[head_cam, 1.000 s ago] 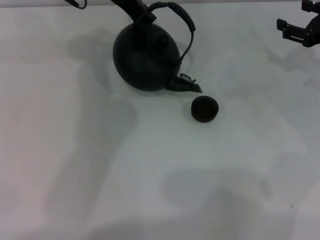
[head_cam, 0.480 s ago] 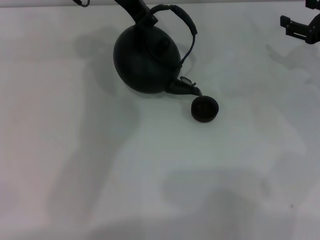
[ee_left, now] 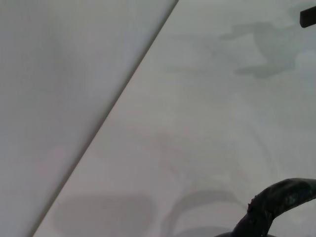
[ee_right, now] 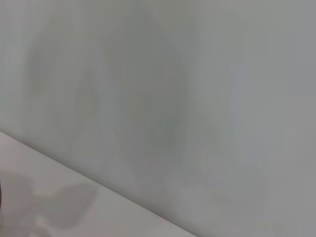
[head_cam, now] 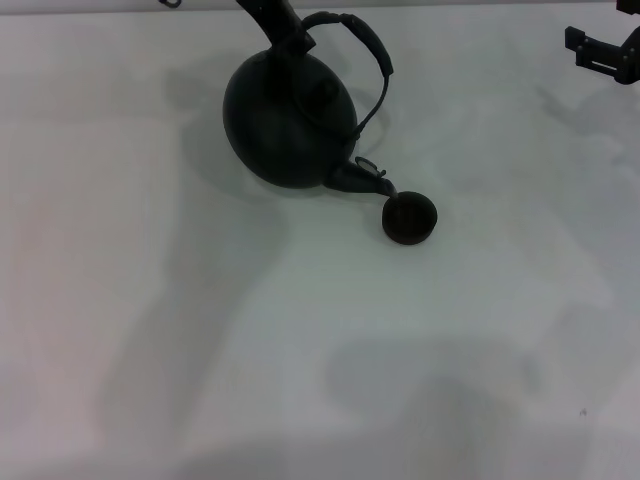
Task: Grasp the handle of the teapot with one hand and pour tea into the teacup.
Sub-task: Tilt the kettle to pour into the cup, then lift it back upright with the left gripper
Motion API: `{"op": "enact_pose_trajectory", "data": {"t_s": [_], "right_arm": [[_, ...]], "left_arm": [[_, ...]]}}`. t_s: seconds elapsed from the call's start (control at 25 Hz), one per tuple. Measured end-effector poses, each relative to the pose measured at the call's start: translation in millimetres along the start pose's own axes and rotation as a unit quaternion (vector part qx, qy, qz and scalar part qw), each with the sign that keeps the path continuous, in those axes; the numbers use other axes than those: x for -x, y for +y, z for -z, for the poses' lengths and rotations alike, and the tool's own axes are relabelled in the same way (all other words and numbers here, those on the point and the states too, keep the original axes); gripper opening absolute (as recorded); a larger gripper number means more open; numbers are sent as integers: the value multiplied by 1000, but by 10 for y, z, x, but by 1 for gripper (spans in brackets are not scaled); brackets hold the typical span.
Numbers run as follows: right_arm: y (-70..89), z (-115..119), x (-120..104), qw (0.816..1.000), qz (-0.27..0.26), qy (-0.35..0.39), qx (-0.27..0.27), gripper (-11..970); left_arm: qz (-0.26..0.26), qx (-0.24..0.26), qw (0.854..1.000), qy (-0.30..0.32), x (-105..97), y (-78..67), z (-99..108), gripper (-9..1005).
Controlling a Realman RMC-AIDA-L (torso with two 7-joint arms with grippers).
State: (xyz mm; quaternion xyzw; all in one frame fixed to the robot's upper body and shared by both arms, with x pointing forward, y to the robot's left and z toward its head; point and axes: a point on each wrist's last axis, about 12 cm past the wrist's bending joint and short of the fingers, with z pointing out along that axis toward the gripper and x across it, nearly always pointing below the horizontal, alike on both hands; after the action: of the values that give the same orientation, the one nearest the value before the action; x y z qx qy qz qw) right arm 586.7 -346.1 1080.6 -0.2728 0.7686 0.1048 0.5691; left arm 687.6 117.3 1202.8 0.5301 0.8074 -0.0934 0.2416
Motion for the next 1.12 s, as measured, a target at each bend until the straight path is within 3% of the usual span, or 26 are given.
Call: {"op": "enact_pose_trajectory", "data": {"t_s": [1.12], "right_arm": [[-27, -19, 25, 1000, -1, -3, -10, 828]], "left_arm": [[-27, 13, 999, 26, 232, -36, 41, 167]]}}
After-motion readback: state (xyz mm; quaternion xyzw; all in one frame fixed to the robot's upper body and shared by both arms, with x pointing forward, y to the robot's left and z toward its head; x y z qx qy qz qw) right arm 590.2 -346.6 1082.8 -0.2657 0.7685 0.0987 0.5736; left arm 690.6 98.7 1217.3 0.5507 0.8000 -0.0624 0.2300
